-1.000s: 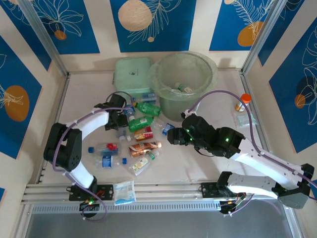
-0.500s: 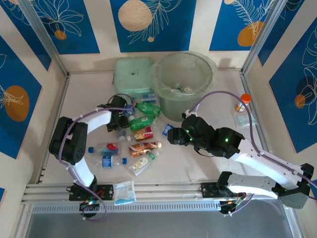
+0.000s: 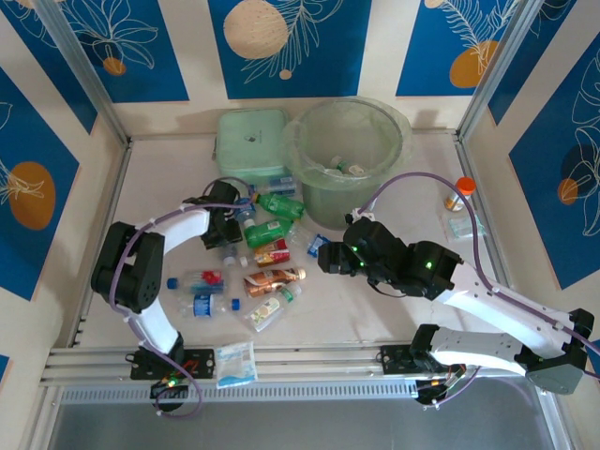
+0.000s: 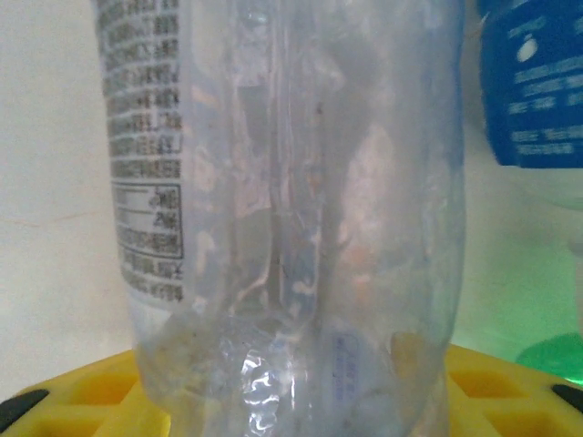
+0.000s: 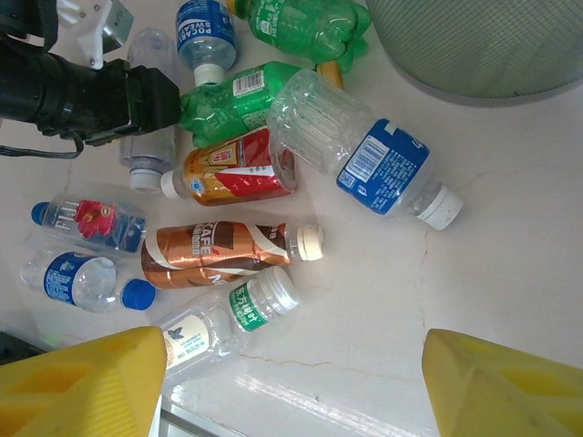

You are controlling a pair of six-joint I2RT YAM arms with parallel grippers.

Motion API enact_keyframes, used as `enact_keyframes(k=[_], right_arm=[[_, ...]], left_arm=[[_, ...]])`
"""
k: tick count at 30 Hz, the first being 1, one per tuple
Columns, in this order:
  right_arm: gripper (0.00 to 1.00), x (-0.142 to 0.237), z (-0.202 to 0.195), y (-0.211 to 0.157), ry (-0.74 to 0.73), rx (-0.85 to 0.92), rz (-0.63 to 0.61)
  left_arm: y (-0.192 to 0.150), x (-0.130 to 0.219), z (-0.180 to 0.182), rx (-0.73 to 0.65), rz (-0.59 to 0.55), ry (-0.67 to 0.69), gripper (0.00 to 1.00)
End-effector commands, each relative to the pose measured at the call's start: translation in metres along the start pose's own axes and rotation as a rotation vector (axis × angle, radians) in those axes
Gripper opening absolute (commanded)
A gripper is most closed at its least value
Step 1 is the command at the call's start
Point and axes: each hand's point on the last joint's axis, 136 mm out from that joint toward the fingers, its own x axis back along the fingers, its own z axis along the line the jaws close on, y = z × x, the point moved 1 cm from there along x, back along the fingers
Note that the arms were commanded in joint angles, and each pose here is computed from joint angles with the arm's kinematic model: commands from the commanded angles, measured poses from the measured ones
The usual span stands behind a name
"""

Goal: Put the plastic bottles in the bin

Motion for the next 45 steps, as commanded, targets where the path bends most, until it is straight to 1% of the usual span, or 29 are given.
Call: enact_keyframes(k=[1,7,11,17,21,25,29,32,35,38,42,45], right_arm=[[0.75,0.003,-0.004,0.001,-0.019,-0.013,-0.015],[0.75,0.006,-0.005,0.003,-0.024,-0.01,-0.02],[0.75,0.008,-0.008,0.003,-0.028,-0.009,-0.027],[0.75,0.001,-0.01,-0.002,-0.031,-0.014,-0.003],[0.74,-0.001,-0.009,-0.004,-0.031,-0.018,0.004],[0.75,-0.002,-0.009,-0.005,-0.032,-0.019,0.009],[0.74,-0.006,-0.009,-0.009,-0.035,-0.02,0.024],[0.75,-0.011,-0.008,-0.012,-0.034,-0.025,0.038],[0.74,-0.014,-0.008,-0.016,-0.028,-0.037,0.047],[0.74,-0.018,-0.01,-0.021,-0.027,-0.055,0.052],[0.74,-0.019,-0.017,-0.031,-0.029,-0.084,0.065],[0.74,-0.017,-0.025,-0.038,-0.034,-0.101,0.069]], left_arm=[[0.015,0.031,0.004,0.012,-0.056,-0.005,0.53],[0.044,0.089,0.0,0.003,-0.185,-0.039,0.53],[0.067,0.134,-0.013,0.0,-0.276,-0.113,0.51],[0.102,0.21,-0.054,-0.023,-0.419,-0.332,0.5],[0.118,0.261,-0.084,-0.028,-0.494,-0.493,0.5],[0.126,0.3,-0.105,-0.034,-0.551,-0.579,0.5],[0.126,0.332,-0.14,-0.075,-0.581,-0.69,0.5],[0.126,0.348,-0.175,-0.112,-0.598,-0.791,0.51],[0.129,0.357,-0.21,-0.131,-0.601,-0.885,0.52],[0.135,0.355,-0.242,-0.125,-0.594,-0.976,0.52],[0.138,0.345,-0.287,-0.109,-0.527,-1.116,0.52],[0.14,0.334,-0.31,-0.109,-0.489,-1.137,0.51]])
